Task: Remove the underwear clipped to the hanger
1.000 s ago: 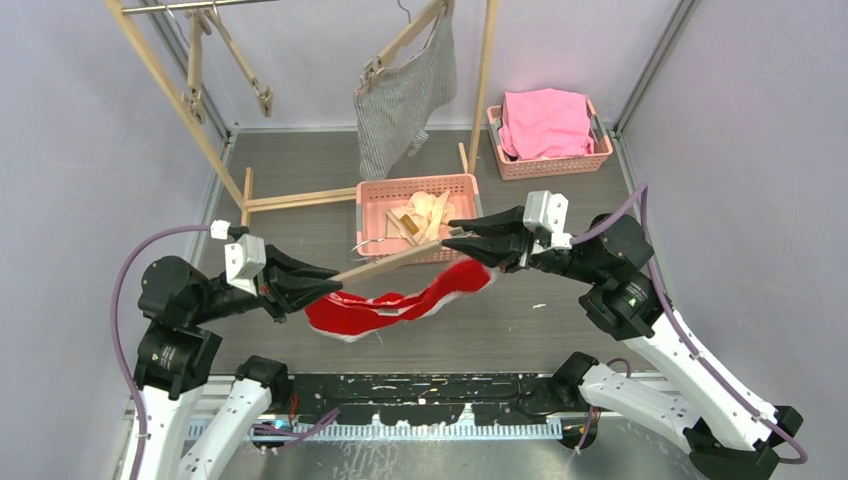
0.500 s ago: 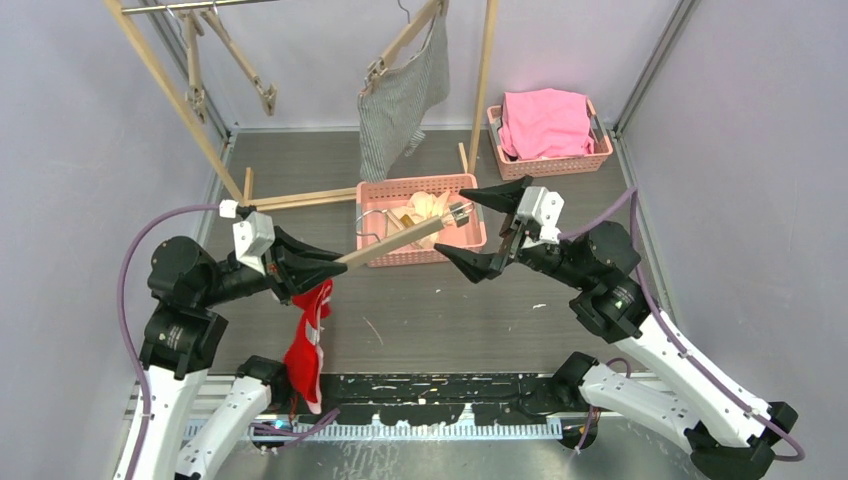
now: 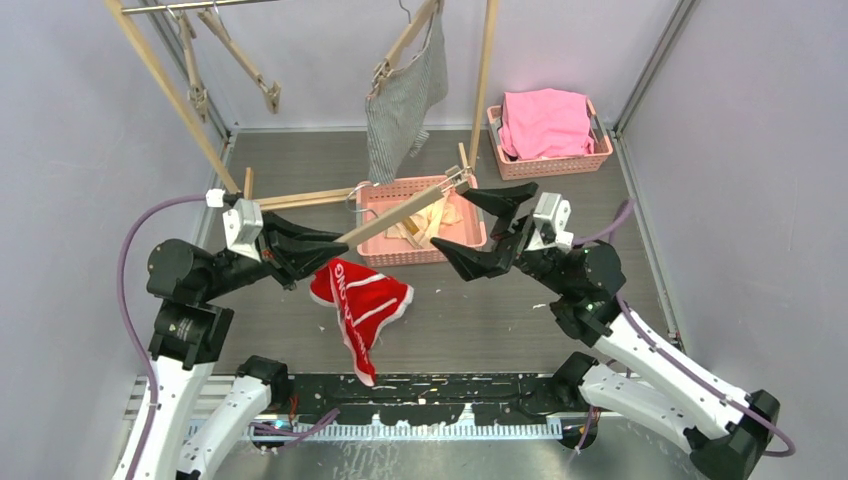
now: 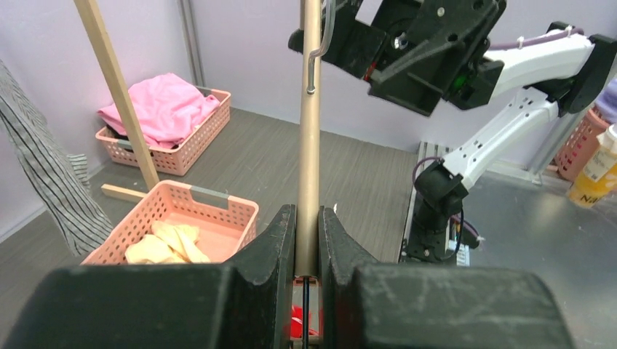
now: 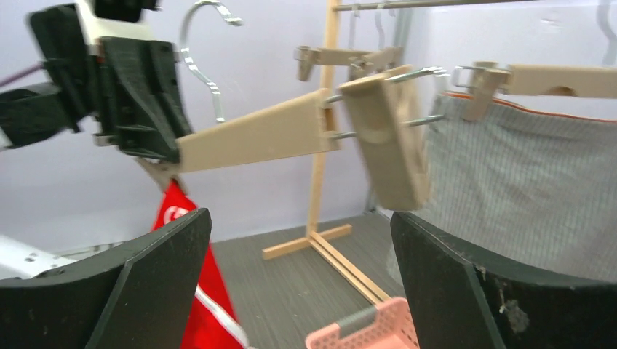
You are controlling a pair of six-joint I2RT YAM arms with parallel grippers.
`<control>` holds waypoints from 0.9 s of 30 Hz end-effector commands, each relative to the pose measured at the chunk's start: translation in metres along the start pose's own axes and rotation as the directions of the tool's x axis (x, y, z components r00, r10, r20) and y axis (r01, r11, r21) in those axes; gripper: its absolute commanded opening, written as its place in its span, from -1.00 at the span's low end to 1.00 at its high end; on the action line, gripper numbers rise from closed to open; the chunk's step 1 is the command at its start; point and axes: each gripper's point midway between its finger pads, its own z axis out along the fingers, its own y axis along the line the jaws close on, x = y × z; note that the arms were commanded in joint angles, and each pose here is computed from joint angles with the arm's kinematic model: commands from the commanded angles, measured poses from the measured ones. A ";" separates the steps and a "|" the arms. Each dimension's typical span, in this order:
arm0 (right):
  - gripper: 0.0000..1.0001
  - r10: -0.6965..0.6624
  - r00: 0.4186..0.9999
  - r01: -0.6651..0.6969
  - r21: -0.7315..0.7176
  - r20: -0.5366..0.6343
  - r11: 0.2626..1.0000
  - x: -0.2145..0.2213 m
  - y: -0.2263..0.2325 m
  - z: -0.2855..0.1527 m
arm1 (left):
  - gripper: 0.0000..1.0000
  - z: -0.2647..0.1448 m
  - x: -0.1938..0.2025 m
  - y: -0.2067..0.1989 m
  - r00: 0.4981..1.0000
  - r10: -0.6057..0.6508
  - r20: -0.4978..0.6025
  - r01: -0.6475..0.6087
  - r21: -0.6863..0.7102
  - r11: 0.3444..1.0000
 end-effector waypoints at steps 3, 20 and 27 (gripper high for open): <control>1.00 0.048 0.982 0.007 -0.288 0.185 0.958 -0.033 0.042 0.021 | -1.00 0.006 -0.036 0.003 0.989 0.064 0.133 -0.064 -0.009 0.998; 0.57 0.232 0.895 -0.040 -0.451 0.380 0.892 -0.073 0.036 0.052 | -1.00 0.009 -0.035 0.015 0.956 0.020 0.292 -0.012 -0.028 1.000; 0.58 0.273 0.882 -0.075 -0.456 0.385 0.887 -0.071 0.032 0.057 | -1.00 0.010 -0.040 0.012 0.943 0.004 0.332 -0.009 0.011 1.000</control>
